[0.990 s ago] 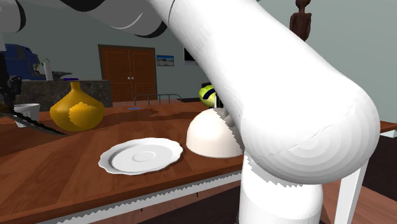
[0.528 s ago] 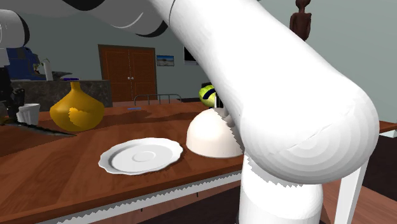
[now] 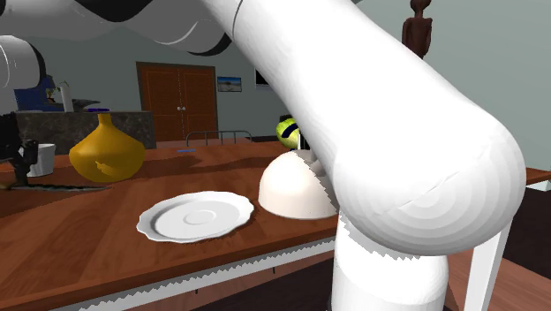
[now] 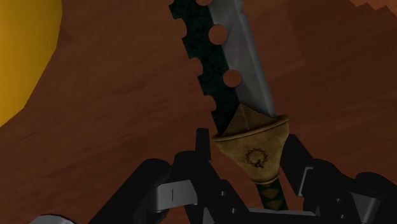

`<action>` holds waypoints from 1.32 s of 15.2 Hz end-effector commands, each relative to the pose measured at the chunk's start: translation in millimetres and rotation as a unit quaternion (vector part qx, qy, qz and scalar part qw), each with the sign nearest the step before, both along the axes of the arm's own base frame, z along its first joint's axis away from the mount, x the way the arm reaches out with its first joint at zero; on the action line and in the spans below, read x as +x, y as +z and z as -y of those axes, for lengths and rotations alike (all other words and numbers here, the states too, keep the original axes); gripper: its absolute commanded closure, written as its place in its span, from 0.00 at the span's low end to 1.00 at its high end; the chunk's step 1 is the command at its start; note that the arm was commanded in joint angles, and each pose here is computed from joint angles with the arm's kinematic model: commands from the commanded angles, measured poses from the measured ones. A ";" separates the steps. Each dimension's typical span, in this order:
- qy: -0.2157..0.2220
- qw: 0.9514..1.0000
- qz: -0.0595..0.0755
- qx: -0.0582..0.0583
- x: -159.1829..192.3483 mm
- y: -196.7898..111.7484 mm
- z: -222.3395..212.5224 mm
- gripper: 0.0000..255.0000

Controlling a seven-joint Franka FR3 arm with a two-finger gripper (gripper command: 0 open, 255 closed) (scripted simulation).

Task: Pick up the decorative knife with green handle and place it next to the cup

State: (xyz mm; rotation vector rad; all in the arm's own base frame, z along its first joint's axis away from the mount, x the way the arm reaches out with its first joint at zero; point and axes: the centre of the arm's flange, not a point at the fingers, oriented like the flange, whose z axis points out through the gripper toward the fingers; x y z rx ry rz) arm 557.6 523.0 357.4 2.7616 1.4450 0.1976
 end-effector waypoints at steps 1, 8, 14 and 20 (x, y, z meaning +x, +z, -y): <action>0.000 1.000 0.000 0.000 0.6 -13.9 -0.1 1.00; 0.000 1.000 0.000 0.000 0.6 -13.9 -0.1 1.00; 0.000 1.000 0.000 0.000 0.6 -13.9 -0.1 0.00; 0.000 1.000 0.000 0.000 -5.5 35.7 2.0 0.00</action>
